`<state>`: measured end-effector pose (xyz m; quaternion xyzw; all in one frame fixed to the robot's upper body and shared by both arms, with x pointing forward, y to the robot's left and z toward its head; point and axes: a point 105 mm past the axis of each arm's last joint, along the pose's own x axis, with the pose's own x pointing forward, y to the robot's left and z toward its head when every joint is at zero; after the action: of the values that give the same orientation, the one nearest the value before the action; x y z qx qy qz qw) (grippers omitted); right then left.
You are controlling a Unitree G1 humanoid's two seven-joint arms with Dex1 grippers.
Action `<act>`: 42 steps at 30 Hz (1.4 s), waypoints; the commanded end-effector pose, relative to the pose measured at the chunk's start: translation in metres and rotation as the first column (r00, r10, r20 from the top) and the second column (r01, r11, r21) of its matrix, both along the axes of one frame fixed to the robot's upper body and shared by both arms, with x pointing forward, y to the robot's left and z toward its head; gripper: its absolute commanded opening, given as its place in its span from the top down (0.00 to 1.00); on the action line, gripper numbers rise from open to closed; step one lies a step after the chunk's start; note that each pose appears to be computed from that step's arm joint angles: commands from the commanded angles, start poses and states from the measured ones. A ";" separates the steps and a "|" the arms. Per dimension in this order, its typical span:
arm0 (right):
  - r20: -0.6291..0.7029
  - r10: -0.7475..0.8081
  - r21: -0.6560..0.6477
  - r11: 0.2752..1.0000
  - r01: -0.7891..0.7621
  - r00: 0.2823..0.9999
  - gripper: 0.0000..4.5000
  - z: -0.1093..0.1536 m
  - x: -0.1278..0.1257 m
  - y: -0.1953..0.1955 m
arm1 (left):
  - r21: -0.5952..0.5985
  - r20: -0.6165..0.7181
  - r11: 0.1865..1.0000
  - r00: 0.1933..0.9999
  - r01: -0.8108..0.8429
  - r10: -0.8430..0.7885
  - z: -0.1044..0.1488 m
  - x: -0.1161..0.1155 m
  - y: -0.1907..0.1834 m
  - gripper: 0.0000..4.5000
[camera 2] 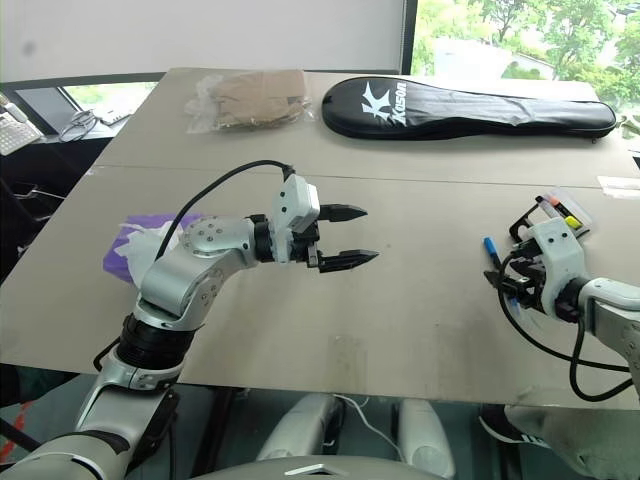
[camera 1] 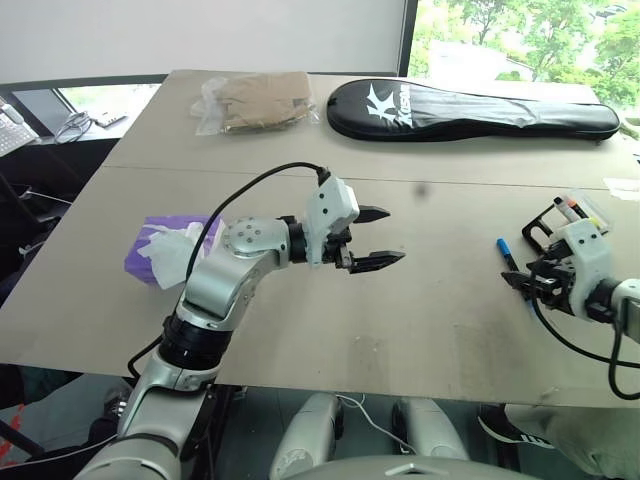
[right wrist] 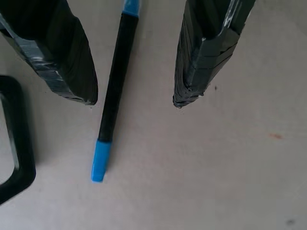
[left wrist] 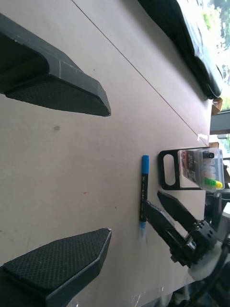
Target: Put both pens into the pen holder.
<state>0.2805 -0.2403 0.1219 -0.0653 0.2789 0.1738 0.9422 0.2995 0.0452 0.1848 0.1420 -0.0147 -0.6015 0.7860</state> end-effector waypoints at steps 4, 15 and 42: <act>-0.034 -0.047 -0.020 0.999 0.046 0.998 0.41 -0.002 0.023 0.005 | -0.004 0.036 1.000 0.999 0.022 -0.022 0.008 -0.006 -0.003 0.15; -0.089 -0.032 -0.044 0.999 0.028 0.996 0.59 -0.004 0.039 -0.002 | -0.007 0.027 1.000 1.000 -0.012 0.012 0.006 -0.009 0.001 0.15; 0.243 0.327 0.080 0.931 -0.355 0.913 1.00 0.086 0.061 0.067 | -0.013 0.009 0.999 0.999 -0.038 0.038 0.001 -0.009 0.002 0.15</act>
<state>0.3423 -0.1912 0.1434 -0.0968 0.2898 0.2806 0.9099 0.2957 0.0495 0.1739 0.1343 0.0067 -0.5819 0.8021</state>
